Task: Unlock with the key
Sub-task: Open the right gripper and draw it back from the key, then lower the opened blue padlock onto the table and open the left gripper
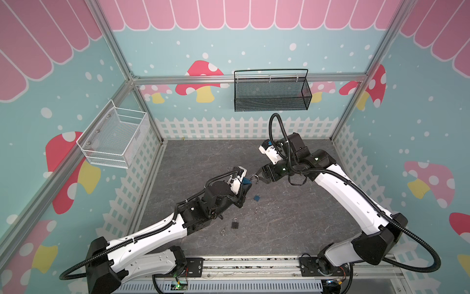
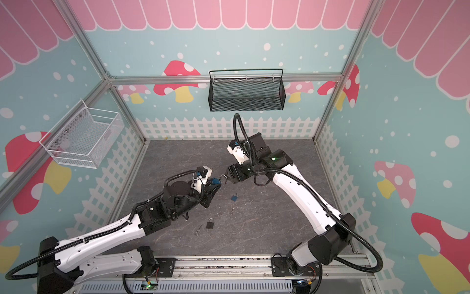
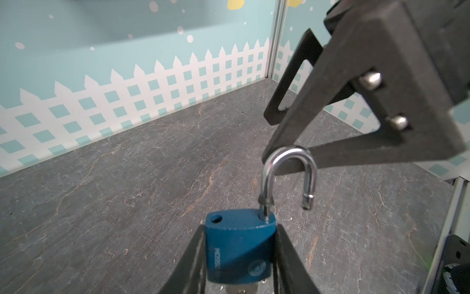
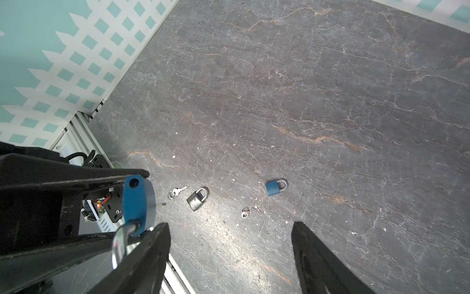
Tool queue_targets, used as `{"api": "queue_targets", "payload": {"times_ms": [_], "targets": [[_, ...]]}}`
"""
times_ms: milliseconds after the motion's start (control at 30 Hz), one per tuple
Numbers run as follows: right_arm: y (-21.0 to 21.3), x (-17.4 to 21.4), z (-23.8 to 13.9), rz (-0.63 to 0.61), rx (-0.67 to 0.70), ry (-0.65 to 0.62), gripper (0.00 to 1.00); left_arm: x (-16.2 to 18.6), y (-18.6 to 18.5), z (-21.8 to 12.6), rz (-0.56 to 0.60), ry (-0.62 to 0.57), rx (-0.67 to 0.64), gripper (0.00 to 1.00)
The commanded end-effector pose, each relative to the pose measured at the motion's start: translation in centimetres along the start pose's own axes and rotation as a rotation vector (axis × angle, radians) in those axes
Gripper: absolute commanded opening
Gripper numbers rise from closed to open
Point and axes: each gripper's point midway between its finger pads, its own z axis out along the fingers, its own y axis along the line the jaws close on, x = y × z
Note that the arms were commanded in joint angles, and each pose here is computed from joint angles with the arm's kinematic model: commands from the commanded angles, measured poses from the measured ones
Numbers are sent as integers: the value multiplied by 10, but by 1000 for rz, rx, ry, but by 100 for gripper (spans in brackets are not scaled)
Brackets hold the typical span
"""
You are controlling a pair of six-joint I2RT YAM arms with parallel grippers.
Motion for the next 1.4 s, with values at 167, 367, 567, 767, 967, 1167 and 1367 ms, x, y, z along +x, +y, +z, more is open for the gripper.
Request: {"api": "queue_targets", "payload": {"times_ms": [167, 367, 567, 767, 967, 1167, 1367], "targets": [[-54, 13, -9, 113, 155, -59, 78, 12, 39, 1, -158, 78, -235, 0], [-58, 37, 8, 186, 103, -90, 78, 68, 62, 7, -332, 325, -408, 0], [-61, 71, 33, 274, 59, -79, 78, 119, 75, 23, -478, 475, -507, 0], [-61, 99, 53, 335, 20, -43, 78, 149, 86, 44, -521, 593, -546, 0], [-63, 118, 66, 368, 12, -16, 77, 170, 101, 58, -563, 664, -571, 0], [-64, 129, 76, 378, -1, 17, 76, 185, 107, 71, -583, 719, -562, 0], [-65, 135, 82, 382, -3, 37, 75, 203, 109, 78, -589, 771, -574, 0]]}}
